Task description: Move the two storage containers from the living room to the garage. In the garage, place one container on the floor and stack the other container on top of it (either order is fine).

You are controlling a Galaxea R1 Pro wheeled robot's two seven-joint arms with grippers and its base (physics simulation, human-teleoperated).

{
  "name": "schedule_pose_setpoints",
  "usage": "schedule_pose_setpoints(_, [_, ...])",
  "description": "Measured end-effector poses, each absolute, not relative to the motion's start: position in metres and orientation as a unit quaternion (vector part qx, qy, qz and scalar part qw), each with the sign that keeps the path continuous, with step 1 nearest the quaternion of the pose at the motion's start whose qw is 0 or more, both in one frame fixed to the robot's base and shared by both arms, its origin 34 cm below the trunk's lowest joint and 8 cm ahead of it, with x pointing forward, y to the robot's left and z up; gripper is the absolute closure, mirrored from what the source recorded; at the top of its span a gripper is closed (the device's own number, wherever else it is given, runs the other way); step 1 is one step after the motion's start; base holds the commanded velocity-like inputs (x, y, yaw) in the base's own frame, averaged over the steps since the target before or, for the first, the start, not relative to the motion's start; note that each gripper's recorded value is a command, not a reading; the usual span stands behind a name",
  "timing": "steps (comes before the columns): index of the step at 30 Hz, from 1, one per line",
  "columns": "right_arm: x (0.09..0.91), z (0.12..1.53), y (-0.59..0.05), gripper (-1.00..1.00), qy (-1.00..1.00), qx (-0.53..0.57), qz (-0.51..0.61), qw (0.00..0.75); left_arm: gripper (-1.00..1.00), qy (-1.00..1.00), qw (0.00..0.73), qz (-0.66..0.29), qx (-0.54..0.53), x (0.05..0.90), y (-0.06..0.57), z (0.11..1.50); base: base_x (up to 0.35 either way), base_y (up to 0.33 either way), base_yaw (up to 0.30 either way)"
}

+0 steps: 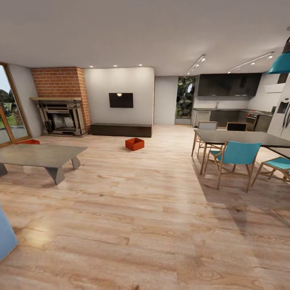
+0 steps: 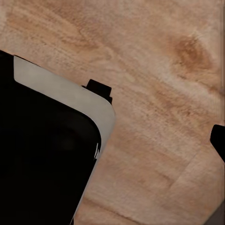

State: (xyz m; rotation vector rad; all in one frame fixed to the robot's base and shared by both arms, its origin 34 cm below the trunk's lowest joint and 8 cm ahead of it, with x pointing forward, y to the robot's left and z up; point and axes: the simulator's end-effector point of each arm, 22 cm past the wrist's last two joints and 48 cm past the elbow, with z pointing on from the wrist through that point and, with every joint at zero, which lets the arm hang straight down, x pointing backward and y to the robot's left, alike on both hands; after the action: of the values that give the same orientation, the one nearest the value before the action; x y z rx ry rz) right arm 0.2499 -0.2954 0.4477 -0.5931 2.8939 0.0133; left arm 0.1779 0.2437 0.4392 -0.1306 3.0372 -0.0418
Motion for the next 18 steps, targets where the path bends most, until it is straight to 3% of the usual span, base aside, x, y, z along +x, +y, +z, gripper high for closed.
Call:
schedule_pose_setpoints(6, [0.2494, 0.4476, -0.2954, -1.0, 0.975, -0.2, 0.005, 0.093, -1.0, 0.998, 0.051, -0.014, -0.043, 0.1778, 0.2437, 0.4392, 0.319, 0.0, -0.008])
schedule_pose_setpoints(12, [0.2498, 0.4476, -0.2954, -1.0, 0.975, -0.201, 0.004, 0.094, -1.0, 0.998, 0.051, -0.014, -0.043, 0.1779, 0.2437, 0.4392, 0.319, 0.0, -0.174])
schedule_pose_setpoints(18, [0.2493, 0.4476, -0.2955, -1.0, 0.975, -0.2, 0.005, 0.093, -1.0, 0.998, 0.051, -0.014, -0.043, 0.1778, 0.2437, 0.4392, 0.319, 0.0, -0.042])
